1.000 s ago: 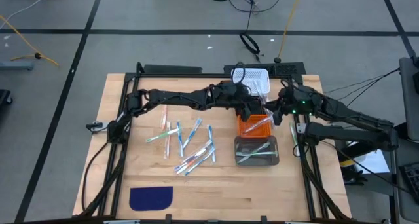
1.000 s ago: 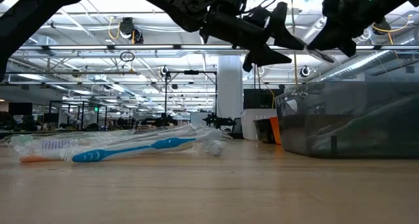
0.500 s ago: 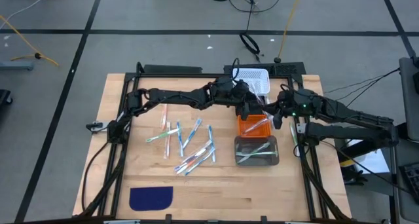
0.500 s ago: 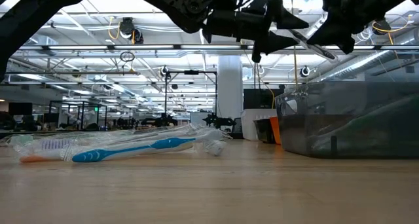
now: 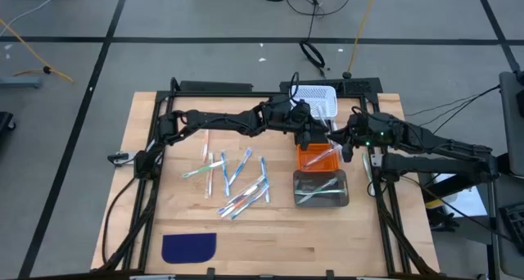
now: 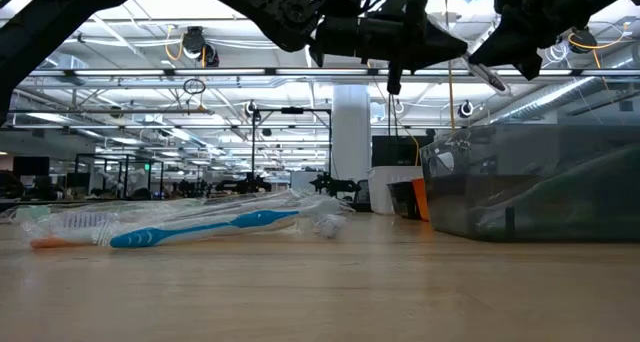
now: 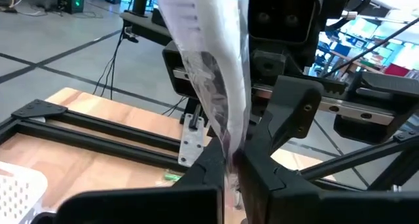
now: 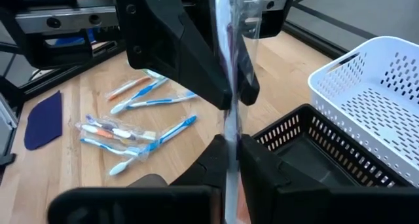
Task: Pick & Place Toothbrushes
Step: Put the purple toothbrush into the orange bin
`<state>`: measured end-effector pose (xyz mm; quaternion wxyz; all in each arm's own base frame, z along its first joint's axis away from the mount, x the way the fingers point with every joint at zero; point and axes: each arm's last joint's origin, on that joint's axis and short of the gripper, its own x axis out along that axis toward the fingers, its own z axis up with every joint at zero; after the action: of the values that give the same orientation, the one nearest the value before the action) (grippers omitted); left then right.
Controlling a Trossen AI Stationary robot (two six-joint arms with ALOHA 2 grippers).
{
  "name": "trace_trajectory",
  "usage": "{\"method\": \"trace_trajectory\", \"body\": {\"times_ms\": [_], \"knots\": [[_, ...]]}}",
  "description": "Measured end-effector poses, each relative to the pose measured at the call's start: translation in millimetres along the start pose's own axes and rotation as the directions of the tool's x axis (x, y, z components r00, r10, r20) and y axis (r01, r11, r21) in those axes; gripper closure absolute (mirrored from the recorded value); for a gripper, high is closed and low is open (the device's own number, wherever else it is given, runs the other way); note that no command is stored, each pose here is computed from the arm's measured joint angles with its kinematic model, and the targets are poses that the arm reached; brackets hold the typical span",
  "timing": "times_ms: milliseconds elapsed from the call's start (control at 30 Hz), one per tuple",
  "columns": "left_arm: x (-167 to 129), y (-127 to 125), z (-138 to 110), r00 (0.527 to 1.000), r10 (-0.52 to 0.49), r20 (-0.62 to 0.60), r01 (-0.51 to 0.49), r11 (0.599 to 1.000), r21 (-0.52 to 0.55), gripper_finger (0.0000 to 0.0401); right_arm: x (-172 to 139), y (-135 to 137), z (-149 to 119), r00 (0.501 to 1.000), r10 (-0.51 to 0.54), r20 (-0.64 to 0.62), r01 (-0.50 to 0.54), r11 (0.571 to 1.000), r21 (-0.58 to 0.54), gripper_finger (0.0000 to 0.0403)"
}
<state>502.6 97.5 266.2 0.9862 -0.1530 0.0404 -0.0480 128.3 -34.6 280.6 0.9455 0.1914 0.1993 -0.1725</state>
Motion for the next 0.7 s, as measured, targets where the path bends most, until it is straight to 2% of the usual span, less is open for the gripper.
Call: {"method": "trace_trajectory", "body": {"times_ms": [400,700], "knots": [[-0.4,-0.8,-2.0,0.999,-0.025,-0.035,0.025,1.0,-0.013,0.0398,-0.7,-0.4,-1.0,1.0,-0.002,-0.008,0.002,1.0,0.005,0.034],[-6.2,-6.7,-6.3,0.982,-0.057,-0.178,0.052,0.998,-0.036,0.0399,-6.0,-2.5,-5.4,0.999,-0.022,-0.033,0.022,1.0,-0.008,0.0319]]}}
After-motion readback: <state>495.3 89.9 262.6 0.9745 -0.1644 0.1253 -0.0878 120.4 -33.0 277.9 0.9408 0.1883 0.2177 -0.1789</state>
